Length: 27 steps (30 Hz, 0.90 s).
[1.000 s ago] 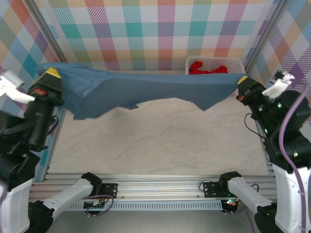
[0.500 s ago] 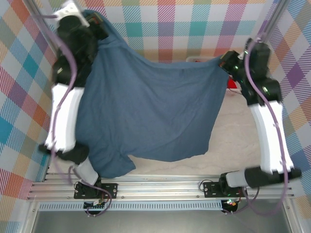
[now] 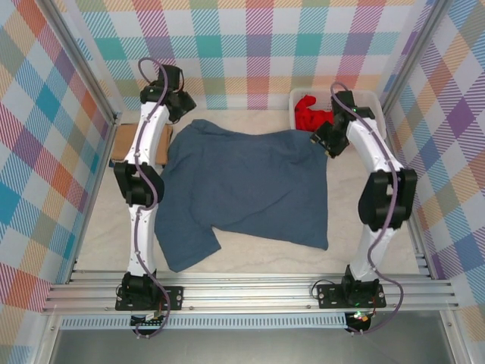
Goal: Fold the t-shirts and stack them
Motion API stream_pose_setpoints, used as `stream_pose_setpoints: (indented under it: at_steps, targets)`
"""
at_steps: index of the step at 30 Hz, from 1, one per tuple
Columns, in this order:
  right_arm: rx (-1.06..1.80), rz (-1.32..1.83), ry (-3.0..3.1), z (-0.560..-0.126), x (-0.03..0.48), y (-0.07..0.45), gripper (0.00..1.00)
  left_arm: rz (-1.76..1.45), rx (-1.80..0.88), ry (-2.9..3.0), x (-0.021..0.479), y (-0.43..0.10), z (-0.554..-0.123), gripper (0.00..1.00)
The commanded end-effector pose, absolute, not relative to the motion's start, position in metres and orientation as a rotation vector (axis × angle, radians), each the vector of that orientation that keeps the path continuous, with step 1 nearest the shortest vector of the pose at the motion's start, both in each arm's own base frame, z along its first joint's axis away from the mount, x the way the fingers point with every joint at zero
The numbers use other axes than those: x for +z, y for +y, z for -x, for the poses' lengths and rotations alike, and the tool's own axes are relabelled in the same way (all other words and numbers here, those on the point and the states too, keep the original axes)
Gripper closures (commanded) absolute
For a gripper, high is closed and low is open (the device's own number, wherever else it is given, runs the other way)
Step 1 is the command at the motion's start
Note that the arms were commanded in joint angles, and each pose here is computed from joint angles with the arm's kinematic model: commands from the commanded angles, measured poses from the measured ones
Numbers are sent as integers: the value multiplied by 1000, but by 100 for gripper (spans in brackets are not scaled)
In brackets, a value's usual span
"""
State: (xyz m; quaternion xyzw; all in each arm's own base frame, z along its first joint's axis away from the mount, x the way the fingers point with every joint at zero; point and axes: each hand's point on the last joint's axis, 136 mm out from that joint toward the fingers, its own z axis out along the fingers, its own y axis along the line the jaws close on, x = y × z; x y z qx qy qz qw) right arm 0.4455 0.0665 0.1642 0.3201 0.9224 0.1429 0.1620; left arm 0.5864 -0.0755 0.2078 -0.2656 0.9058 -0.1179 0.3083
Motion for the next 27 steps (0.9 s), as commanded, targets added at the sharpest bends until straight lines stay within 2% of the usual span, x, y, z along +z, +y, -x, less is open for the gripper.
stream_pose_setpoints:
  at_steps: [1,6,9,14,19,27]
  targets:
    - [443,-905,2601,-399,185,77,44,692,-378,2389,249,-96,-525,49]
    - [450,-1001,2728,-334,125,99,46,820,-392,2575,169,-104,-454,59]
    - [452,-1019,2783,-318,97,107,48,845,-445,2671,124,-121,-426,61]
    - [390,-1089,2890,-311,53,108,50,863,-378,2766,70,-123,-410,68]
    - [237,-1178,2977,-299,22,96,50,859,-195,2862,31,-106,-391,72]
    - [107,-1304,3145,-232,13,106,52,921,80,2897,13,-64,-329,73]
